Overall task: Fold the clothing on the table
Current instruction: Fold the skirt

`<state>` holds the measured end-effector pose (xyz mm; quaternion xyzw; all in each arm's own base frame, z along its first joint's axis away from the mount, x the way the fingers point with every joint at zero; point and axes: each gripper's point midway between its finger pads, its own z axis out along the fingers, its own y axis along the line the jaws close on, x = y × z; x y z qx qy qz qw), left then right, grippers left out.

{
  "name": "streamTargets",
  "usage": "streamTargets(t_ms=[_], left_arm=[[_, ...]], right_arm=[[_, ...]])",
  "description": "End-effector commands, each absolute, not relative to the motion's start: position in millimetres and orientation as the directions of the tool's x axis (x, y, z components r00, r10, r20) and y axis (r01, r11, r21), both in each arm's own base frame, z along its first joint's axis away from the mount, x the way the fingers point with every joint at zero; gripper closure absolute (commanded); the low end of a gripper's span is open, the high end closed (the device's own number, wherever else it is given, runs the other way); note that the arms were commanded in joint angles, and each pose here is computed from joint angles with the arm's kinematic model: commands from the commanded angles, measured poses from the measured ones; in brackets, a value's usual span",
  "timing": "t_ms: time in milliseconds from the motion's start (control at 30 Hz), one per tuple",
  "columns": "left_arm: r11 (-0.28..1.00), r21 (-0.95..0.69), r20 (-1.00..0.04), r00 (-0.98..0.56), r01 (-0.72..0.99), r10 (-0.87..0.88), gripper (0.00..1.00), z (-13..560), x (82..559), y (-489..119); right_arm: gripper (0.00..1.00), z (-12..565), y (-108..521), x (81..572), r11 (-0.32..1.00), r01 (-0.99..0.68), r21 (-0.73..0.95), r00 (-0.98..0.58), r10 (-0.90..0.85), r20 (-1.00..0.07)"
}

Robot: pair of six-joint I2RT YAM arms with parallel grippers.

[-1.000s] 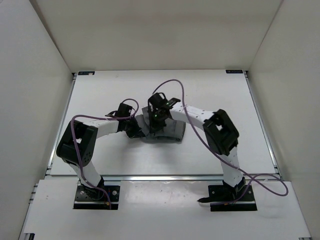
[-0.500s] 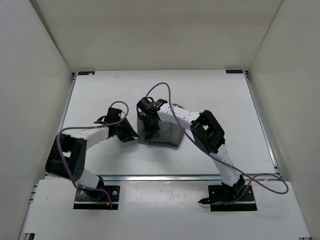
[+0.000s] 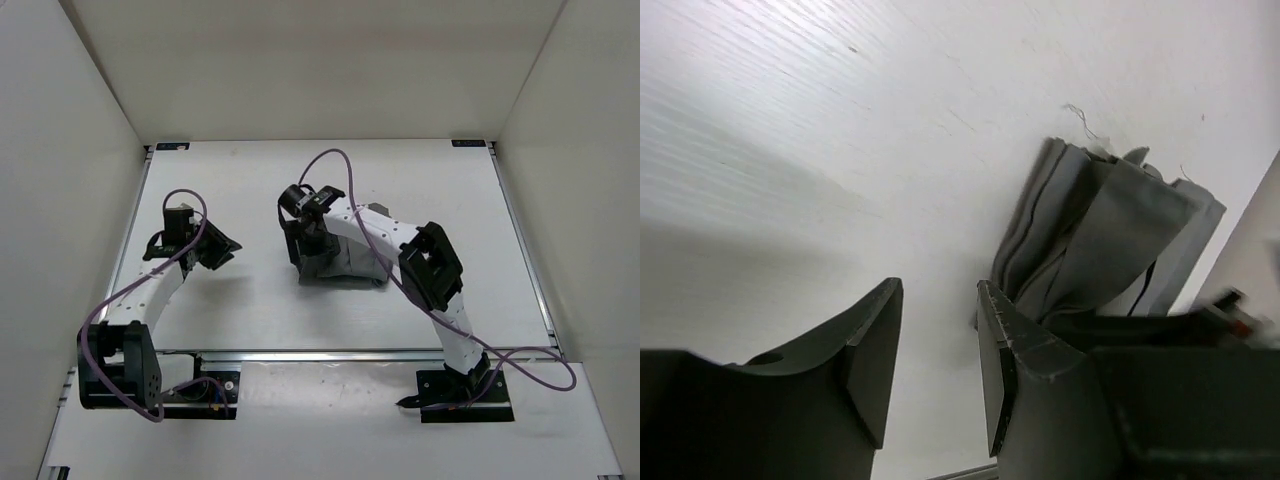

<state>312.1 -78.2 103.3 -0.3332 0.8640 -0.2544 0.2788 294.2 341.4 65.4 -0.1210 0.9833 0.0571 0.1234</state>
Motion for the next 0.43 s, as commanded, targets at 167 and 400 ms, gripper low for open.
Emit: streamTargets(t_ms=[167, 400], left_arm=[[0.651, -0.611, -0.316, -0.615, -0.451, -0.723, 0.54, 95.6, 300.6, -60.9], [0.658, -0.615, -0.314, -0.630, -0.436, -0.711, 0.53, 97.5, 302.1, -64.9]], right_arm=[[0.29, 180.3, 354.1, 263.6, 0.900, -0.365, 0.239, -0.843, -0.210, -0.496], [0.23, 156.1, 249.0, 283.3, 0.953, -0.214, 0.216, -0.847, -0.071, -0.526]])
